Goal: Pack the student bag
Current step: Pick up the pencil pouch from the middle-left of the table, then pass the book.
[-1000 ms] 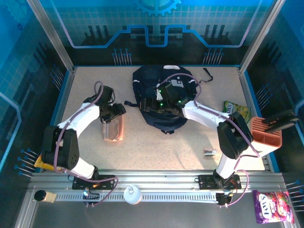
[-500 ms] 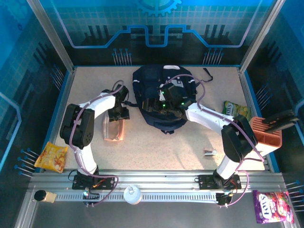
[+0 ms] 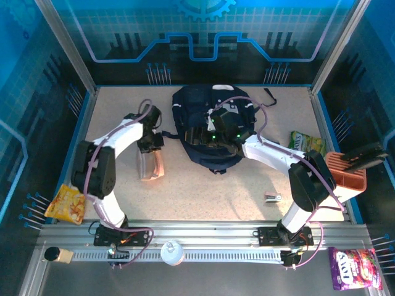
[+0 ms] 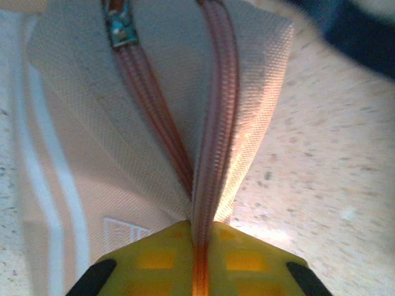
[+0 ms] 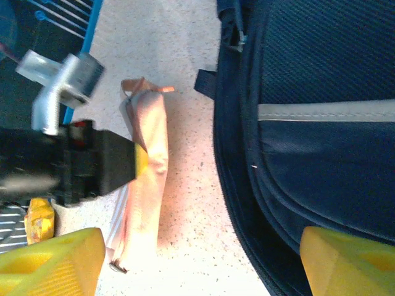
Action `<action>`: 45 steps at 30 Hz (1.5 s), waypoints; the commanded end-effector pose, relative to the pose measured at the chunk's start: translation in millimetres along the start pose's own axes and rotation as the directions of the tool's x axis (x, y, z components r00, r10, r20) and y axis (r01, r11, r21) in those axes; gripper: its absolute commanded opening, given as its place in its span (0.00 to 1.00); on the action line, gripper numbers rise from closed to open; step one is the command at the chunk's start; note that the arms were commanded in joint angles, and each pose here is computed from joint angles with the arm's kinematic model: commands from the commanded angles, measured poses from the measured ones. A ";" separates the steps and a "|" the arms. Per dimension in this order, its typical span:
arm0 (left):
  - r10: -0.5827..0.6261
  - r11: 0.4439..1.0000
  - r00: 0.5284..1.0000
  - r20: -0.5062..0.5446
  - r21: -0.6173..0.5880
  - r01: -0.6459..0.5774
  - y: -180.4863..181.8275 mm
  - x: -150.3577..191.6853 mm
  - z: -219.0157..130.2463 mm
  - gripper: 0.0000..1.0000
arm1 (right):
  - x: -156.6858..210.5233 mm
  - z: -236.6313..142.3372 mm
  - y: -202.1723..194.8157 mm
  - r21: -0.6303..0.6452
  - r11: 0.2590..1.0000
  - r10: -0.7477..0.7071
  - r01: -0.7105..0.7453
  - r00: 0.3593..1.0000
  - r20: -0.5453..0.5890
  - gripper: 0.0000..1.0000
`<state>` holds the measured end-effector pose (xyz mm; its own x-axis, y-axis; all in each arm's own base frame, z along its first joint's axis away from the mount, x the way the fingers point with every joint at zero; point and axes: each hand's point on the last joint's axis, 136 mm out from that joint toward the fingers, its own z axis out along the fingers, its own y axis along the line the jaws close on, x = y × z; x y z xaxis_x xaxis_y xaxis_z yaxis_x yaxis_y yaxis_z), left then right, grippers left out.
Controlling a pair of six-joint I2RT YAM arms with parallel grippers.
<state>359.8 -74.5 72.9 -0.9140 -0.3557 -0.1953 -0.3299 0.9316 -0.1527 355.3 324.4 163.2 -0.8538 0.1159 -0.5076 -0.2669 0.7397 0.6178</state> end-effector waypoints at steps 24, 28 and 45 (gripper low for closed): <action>-0.569 0.658 0.823 0.002 0.600 0.454 -21.5 -36.9 -98.0 0.09 | 58.4 75.1 98.0 -0.231 0.815 -0.537 0.532 0.843 0.047 0.84; -0.575 0.647 0.818 -0.008 0.607 0.461 -22.3 -36.7 -99.0 0.10 | 53.4 77.7 95.2 -0.204 0.817 -0.538 0.539 0.840 0.068 0.67; -0.375 0.767 0.868 0.326 0.635 0.093 -23.3 -43.4 -171.7 0.95 | -23.7 -15.6 60.5 -0.219 0.921 -0.280 0.322 0.938 0.204 0.09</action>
<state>367.6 -63.0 220.2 -0.5718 -0.7708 -0.2809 -0.3341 0.5315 -0.7784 347.8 380.0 187.8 -0.6284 -0.0603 -0.7755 -0.6454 0.5971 0.4765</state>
